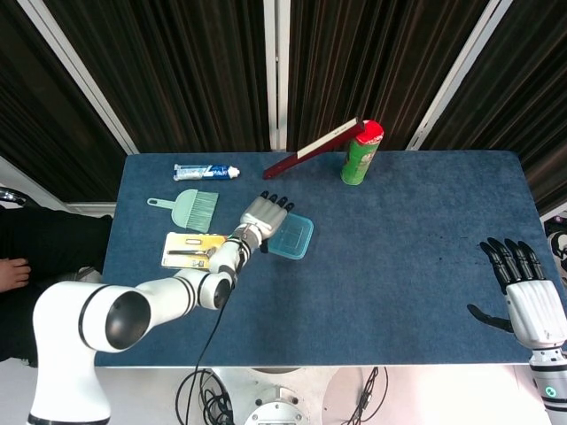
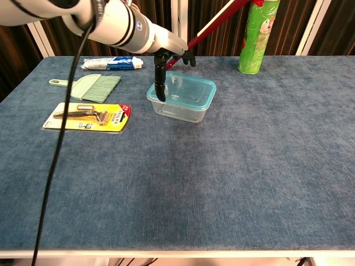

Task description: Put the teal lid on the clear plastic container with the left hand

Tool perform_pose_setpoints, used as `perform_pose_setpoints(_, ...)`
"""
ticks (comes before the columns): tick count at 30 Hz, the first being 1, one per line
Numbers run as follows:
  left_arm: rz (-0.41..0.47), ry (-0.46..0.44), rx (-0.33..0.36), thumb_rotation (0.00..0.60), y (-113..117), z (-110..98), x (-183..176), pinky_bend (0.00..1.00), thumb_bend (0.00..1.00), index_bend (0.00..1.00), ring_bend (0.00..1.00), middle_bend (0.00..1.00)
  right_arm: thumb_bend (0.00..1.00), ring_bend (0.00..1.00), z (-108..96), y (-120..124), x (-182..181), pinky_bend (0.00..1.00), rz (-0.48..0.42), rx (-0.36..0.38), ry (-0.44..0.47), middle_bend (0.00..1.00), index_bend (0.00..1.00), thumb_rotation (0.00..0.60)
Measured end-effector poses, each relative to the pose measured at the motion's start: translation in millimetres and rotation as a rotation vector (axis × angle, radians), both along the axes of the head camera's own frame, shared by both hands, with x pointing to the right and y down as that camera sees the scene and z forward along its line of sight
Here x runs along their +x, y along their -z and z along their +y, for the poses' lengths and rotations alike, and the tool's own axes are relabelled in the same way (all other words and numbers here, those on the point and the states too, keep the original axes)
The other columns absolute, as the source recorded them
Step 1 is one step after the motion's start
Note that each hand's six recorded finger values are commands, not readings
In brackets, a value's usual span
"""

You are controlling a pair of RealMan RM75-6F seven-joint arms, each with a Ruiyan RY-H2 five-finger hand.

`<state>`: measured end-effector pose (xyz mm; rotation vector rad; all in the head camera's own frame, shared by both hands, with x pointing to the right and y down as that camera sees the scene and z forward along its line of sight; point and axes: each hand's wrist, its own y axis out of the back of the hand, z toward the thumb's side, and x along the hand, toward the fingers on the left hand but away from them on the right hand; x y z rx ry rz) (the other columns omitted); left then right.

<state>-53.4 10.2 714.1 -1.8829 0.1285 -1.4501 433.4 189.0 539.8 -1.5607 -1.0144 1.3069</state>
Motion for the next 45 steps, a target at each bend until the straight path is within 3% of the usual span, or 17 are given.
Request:
perform_pose_setpoints(7,0.02,-0.012,0.004,0.6,4.3,19.4,-18.8,0.01,0.09,0.12,0.0,0.07,0.03,0.0,1.2,-3.8,-4.2,0.0,-0.014,-0.005,0.012,0.07,0.0,0.6)
perform_pose_setpoints(13,-0.005,0.0,0.015,0.6,-4.2,17.4,-23.3,0.01,0.09,0.12,0.0,0.07,0.03,0.0,1.8,-2.2,-3.2,0.0,-0.009,-0.003,0.008,0.07,0.0,0.6)
perform_pose_setpoints(34,-0.039,-0.005,-0.043,0.6,-19.6,30.8,-28.0,0.01,0.07,0.12,0.0,0.07,0.03,0.0,3.8,-2.6,-5.3,0.0,-0.005,-0.006,0.009,0.07,0.0,0.6)
perform_pose_setpoints(45,0.045,0.003,-0.002,0.6,4.5,33.2,-27.2,0.01,0.07,0.12,0.0,0.07,0.03,0.0,7.6,1.8,-6.0,0.0,-0.019,0.005,0.016,0.07,0.0,0.6)
